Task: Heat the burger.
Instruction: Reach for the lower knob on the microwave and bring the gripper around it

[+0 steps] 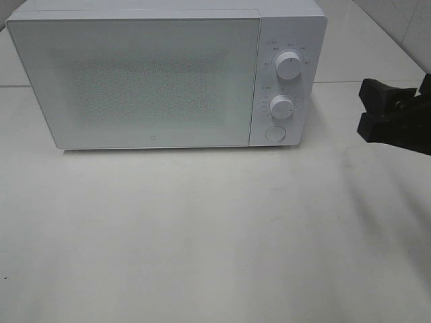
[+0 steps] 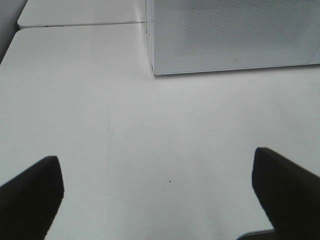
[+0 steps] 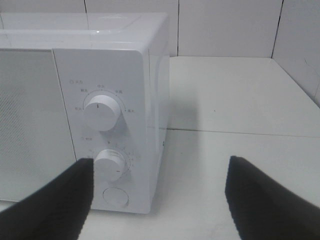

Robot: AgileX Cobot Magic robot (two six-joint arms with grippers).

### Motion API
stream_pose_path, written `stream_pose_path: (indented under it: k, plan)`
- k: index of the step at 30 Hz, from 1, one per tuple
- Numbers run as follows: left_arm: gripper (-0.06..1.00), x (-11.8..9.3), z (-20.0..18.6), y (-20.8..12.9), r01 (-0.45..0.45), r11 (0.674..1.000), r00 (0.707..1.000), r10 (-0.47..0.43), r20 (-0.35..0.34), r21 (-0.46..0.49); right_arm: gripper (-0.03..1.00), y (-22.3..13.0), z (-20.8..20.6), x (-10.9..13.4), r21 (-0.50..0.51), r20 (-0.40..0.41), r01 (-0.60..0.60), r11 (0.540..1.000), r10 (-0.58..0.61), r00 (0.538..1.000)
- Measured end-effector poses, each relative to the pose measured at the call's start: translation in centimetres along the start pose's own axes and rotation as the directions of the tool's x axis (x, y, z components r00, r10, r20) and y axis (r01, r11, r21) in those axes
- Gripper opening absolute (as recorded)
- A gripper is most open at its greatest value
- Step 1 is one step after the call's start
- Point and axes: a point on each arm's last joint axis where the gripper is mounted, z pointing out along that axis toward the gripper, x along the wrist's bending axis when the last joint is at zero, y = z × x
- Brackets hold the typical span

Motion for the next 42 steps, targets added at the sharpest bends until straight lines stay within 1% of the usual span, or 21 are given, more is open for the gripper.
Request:
stream_pose_path:
  k: [7,9,17,19,21,22,25,27,30,38,42]
  plan:
    - [0.96,0.0,0.0,0.0,0.0,1.0,1.0,0.0,0.0,0.0,0.71,-1.6,0.8,1.2,0.029,0.015,0.028,0.999,-0.029,0.999]
    - [0.96,0.0,0.0,0.0,0.0,1.0,1.0,0.0,0.0,0.0,0.71,-2.4,1.3,1.8,0.05,0.047,0.03,0.998,-0.033,0.998]
    - [0.96,0.0,0.0,0.0,0.0,1.0,1.0,0.0,0.0,0.0,0.71,-3.2,2.8,2.6,0.053,0.085,0.056,0.997,-0.06,0.995]
    - [0.96,0.0,0.0,0.0,0.0,1.0,1.0,0.0,0.0,0.0,0.71,-3.9,3.5,2.8,0.043,0.103,0.049,0.998,-0.053,0.993]
    - [0.96,0.0,0.0,0.0,0.0,1.0,1.0,0.0,0.0,0.0,0.71,-4.3,3.7,2.9,0.047,0.104,0.041,0.998,-0.045,0.994]
    - [0.96,0.0,0.0,0.0,0.0,1.0,1.0,0.0,0.0,0.0,0.71,-5.1,4.0,3.2,0.068,0.096,0.029,0.997,-0.036,0.995]
    - [0.96,0.0,0.0,0.0,0.0,1.0,1.0,0.0,0.0,0.0,0.71,-5.5,4.2,3.3,0.081,0.092,0.019,0.997,-0.027,0.995]
    - [0.96,0.0,0.0,0.0,0.0,1.0,1.0,0.0,0.0,0.0,0.71,-6.4,5.2,3.9,0.104,0.096,-0.013,0.994,0.003,0.995]
    - [0.96,0.0,0.0,0.0,0.0,1.0,1.0,0.0,0.0,0.0,0.71,-6.7,6.1,4.5,0.11,0.094,-0.018,0.994,0.007,0.996]
    - [0.96,0.0,0.0,0.0,0.0,1.0,1.0,0.0,0.0,0.0,0.71,-6.7,7.5,5.4,0.098,0.092,-0.025,0.995,0.015,0.996]
    - [0.96,0.0,0.0,0.0,0.0,1.0,1.0,0.0,0.0,0.0,0.75,-6.5,8.5,6.2,0.078,0.075,-0.026,0.997,0.02,0.997]
